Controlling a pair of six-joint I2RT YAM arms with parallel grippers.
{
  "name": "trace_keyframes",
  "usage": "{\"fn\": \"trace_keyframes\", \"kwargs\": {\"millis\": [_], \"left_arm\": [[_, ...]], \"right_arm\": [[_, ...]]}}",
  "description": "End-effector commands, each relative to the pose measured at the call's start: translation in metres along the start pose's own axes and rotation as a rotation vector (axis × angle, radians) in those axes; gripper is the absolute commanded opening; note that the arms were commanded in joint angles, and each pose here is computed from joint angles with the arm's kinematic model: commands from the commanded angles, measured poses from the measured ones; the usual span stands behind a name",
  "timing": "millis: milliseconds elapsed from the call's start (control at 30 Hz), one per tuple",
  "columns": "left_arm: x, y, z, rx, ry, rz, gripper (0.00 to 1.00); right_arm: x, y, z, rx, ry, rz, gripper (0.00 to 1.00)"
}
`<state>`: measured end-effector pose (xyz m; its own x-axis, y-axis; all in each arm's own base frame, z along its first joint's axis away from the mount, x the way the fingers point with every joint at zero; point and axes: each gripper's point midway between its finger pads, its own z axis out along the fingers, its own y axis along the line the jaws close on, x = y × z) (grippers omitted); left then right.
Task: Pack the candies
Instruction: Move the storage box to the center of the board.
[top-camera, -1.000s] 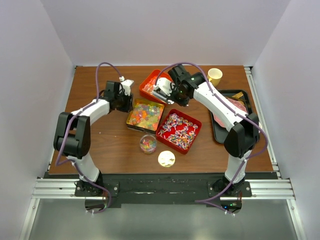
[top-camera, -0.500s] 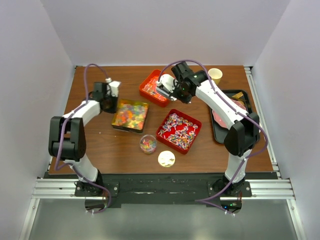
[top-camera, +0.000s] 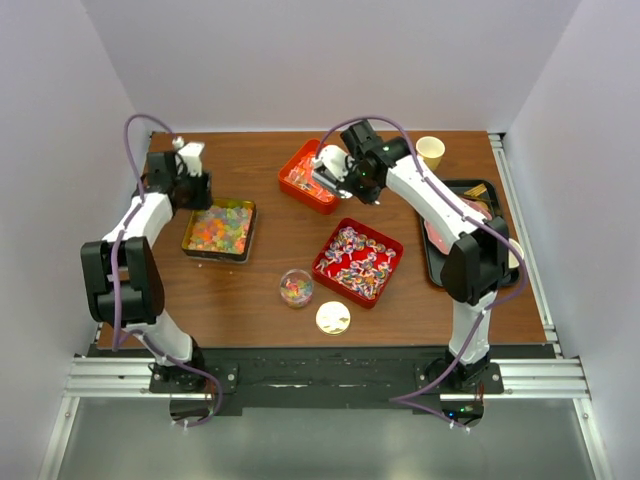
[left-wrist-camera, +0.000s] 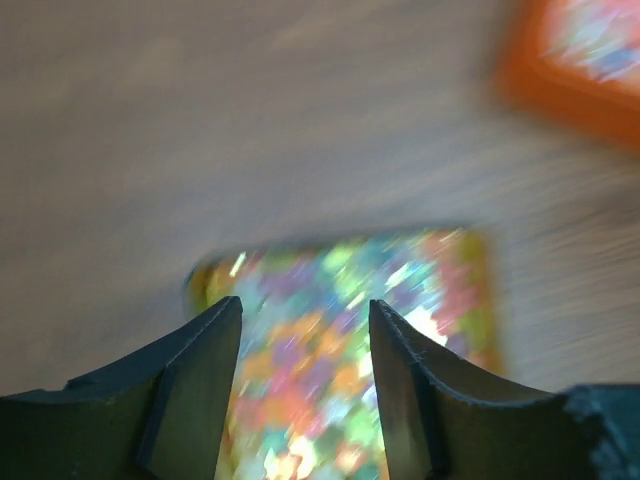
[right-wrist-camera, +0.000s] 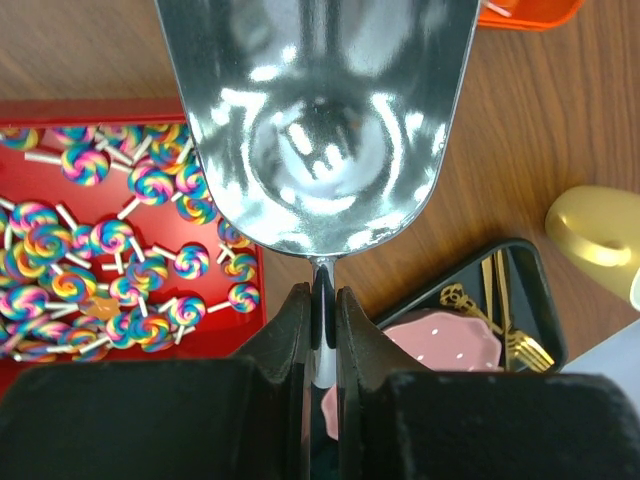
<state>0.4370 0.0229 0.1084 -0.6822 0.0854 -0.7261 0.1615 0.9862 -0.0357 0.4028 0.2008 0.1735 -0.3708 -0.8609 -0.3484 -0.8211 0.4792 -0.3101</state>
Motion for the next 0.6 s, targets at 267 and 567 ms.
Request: {"fn": "trace_keyframes", "kwargs": {"millis": [267,567], "left_arm": [[-0.142,-0.166,0.045,0.205,-0.279,-0.08,0.59],[-0.169,-0.207,0.102,0.077,-0.345,0.028,0.62]], "right_arm": [[0.006,-0.081,-0.034,0.215,-0.093,0.279,0.0],[0.043,-0.082,-0.038,0.226,-0.033,0.304,0.0]]}}
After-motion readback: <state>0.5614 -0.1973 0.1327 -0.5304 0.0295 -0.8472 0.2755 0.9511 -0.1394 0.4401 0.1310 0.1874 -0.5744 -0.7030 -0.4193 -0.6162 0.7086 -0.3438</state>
